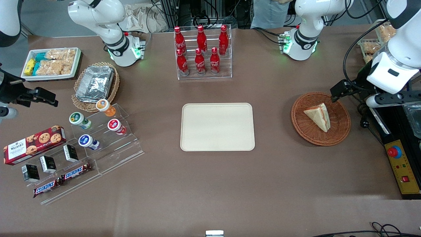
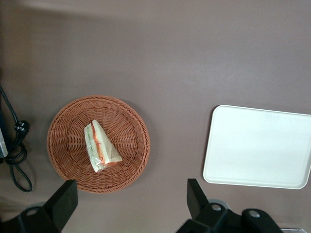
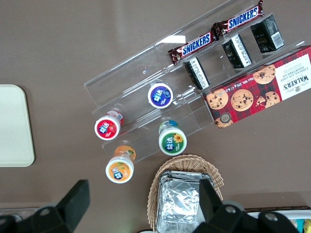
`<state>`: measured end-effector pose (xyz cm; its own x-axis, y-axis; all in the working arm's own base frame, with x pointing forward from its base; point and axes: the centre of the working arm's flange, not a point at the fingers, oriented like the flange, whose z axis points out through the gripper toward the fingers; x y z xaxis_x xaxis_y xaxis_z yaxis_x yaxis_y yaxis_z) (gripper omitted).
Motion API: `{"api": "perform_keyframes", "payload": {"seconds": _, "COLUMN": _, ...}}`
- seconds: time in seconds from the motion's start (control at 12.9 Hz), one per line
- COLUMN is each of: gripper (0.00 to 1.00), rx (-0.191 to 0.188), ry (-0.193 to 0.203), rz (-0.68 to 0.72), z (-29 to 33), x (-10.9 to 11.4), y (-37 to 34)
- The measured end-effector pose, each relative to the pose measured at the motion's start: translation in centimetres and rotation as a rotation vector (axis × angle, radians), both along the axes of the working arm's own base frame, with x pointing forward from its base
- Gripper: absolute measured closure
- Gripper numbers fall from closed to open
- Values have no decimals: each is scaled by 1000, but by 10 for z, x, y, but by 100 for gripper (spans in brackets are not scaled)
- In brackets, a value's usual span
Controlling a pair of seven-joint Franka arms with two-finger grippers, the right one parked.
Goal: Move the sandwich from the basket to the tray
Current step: 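Move the left gripper over the wrapped sandwich in the wicker basket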
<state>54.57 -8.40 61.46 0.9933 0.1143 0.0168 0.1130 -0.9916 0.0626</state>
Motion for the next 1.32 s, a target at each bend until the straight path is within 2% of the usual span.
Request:
{"api": "perform_keyframes", "payload": {"seconds": 0.15, "gripper": 0, "rx": 11, "ry": 22, "rz": 61, "z": -2, "x": -2, "y": 3}}
{"api": "perform_keyframes", "payload": {"seconds": 0.39, "gripper": 0, "rx": 67, "ry": 62, "rz": 164, "z": -10, "x": -10, "y": 8}}
{"api": "perform_keyframes", "payload": {"seconds": 0.77, "gripper": 0, "rx": 119, "ry": 111, "rz": 283, "z": -31, "x": -50, "y": 8}}
{"api": "perform_keyframes", "payload": {"seconds": 0.93, "gripper": 0, "rx": 132, "ry": 105, "rz": 311, "z": -41, "x": -65, "y": 10}}
{"api": "perform_keyframes", "payload": {"seconds": 1.16, "gripper": 0, "rx": 133, "ry": 58, "rz": 415, "z": -70, "x": -85, "y": 23}}
{"api": "perform_keyframes", "payload": {"seconds": 1.32, "gripper": 0, "rx": 133, "ry": 46, "rz": 480, "z": -94, "x": -92, "y": 26}}
